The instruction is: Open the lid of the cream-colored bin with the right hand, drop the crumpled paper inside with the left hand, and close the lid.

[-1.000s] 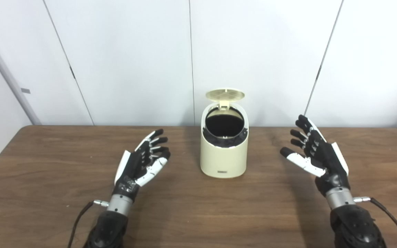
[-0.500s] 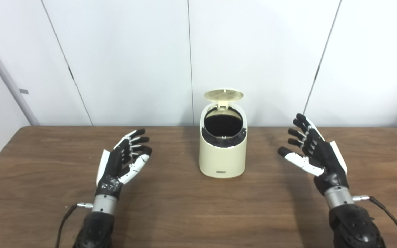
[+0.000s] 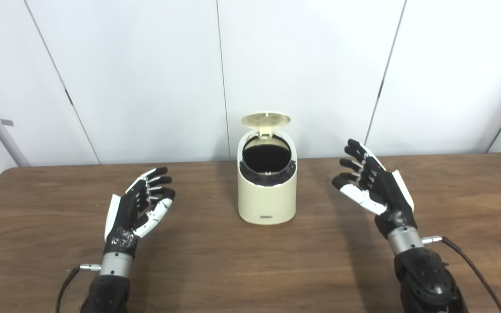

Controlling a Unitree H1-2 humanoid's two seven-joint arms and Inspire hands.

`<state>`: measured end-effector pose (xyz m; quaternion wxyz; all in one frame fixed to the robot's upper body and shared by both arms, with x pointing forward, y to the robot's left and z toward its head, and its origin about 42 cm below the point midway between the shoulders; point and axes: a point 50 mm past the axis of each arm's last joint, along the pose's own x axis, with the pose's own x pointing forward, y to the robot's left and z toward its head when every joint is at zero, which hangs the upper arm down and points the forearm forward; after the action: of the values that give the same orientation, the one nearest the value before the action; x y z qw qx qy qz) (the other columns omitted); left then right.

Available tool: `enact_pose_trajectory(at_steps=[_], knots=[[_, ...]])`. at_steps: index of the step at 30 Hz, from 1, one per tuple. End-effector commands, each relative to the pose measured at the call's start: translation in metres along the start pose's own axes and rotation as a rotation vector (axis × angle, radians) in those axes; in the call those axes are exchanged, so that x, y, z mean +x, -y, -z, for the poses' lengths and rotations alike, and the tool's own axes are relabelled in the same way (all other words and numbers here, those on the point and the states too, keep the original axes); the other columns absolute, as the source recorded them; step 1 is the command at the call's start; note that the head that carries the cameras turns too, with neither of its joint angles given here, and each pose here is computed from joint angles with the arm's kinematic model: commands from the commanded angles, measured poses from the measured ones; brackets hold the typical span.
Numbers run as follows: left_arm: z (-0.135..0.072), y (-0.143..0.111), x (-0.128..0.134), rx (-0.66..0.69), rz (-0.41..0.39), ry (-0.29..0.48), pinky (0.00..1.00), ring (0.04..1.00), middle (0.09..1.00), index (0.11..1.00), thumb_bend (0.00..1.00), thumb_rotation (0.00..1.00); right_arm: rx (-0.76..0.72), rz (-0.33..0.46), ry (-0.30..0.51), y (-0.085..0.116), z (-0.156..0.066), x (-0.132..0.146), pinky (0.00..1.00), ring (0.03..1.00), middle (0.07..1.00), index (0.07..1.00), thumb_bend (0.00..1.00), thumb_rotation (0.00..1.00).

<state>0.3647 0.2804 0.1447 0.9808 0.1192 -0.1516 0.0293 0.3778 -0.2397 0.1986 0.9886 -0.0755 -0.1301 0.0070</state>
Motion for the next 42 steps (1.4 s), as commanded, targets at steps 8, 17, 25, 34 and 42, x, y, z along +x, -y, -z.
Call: enact_pose_trajectory(at_steps=[8,17,25,34,42], knots=[[-0.011,-0.005,0.008,0.036,-0.004,0.086,0.53,0.659,0.734,0.795,0.51,0.4,-0.142,-0.008,0.203,0.0,-0.047,0.033,0.7,0.813,0.883,0.871,0.58,0.41],[-0.009,-0.005,0.006,0.048,-0.005,0.082,0.52,0.654,0.734,0.796,0.51,0.38,-0.195,-0.039,0.27,0.001,-0.075,0.055,0.74,0.836,0.889,0.875,0.59,0.4],[-0.008,-0.002,0.005,0.045,-0.004,0.079,0.52,0.654,0.734,0.794,0.5,0.36,-0.199,-0.066,0.303,-0.001,-0.094,0.071,0.74,0.853,0.891,0.865,0.5,0.25],[-0.008,0.0,0.006,0.049,0.001,0.068,0.53,0.649,0.735,0.803,0.55,0.38,-0.287,-0.121,0.323,-0.011,-0.111,0.082,0.71,0.85,0.904,0.879,0.47,0.2],[-0.009,0.0,0.009,0.053,0.0,0.082,0.53,0.648,0.739,0.804,0.56,0.33,-0.353,-0.204,0.331,-0.021,-0.119,0.09,0.75,0.847,0.887,0.86,0.64,0.56]])
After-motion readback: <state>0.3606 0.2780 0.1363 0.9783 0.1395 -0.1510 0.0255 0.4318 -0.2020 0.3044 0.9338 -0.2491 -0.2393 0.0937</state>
